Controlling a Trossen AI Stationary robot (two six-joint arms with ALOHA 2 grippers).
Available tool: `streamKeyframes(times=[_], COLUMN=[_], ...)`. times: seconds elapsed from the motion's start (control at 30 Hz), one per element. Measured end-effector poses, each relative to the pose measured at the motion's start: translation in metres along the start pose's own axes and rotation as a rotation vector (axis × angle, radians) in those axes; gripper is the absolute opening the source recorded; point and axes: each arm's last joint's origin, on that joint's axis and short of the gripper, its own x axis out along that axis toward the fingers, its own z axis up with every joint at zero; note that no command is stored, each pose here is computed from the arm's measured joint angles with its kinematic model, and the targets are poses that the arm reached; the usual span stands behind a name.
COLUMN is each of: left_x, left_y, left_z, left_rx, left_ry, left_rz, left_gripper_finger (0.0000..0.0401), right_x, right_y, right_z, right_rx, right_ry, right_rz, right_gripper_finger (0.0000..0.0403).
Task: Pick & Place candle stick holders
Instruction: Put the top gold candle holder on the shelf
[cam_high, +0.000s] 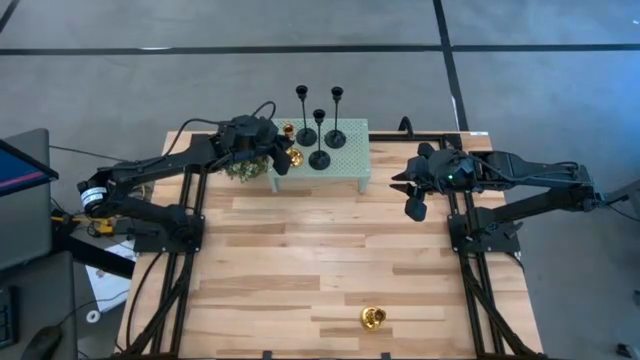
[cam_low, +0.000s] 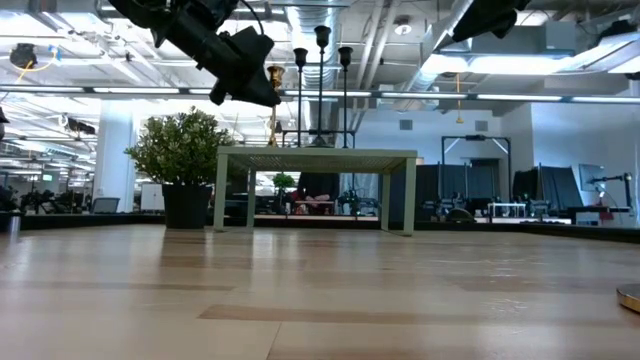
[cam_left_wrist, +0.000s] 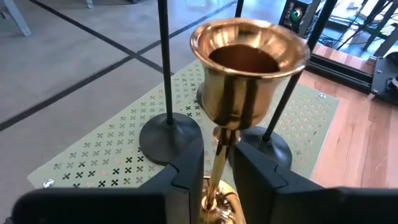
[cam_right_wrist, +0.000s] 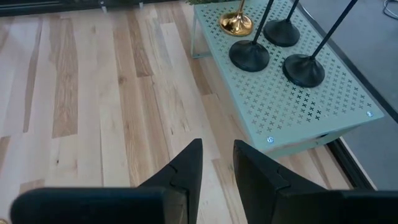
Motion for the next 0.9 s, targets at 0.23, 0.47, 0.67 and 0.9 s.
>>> streamKeyframes(times=[0.23,0.47,0.67,0.9], left_x=[-0.026,-0.053,-0.051,-0.044], left_y=[0.001,0.004,0.003,0.001], left_z=[0.013,0.018,0.017,0.014], left_rx=[-0.006,-0.007,-0.006,-0.006], left_ry=[-0.083,-0.105,-0.097,-0.069], left_rz=[-0.005,-0.006,-0.006,-0.027], left_gripper_finger=[0.0094,0.0114,0.0126,0.0127], right_x=[0.000,0.000,0.000,0.000], right_y=[0.000,0.000,0.000,0.000], right_z=[0.000,0.000,0.000,-0.001], right_rx=[0.000,0.000,0.000,-0.002], right_ry=[0.001,0.002,0.002,0.009], right_rz=[0.003,0.002,0.002,0.001], right_gripper_finger=[0.0081,0.0081,0.0081,0.0081])
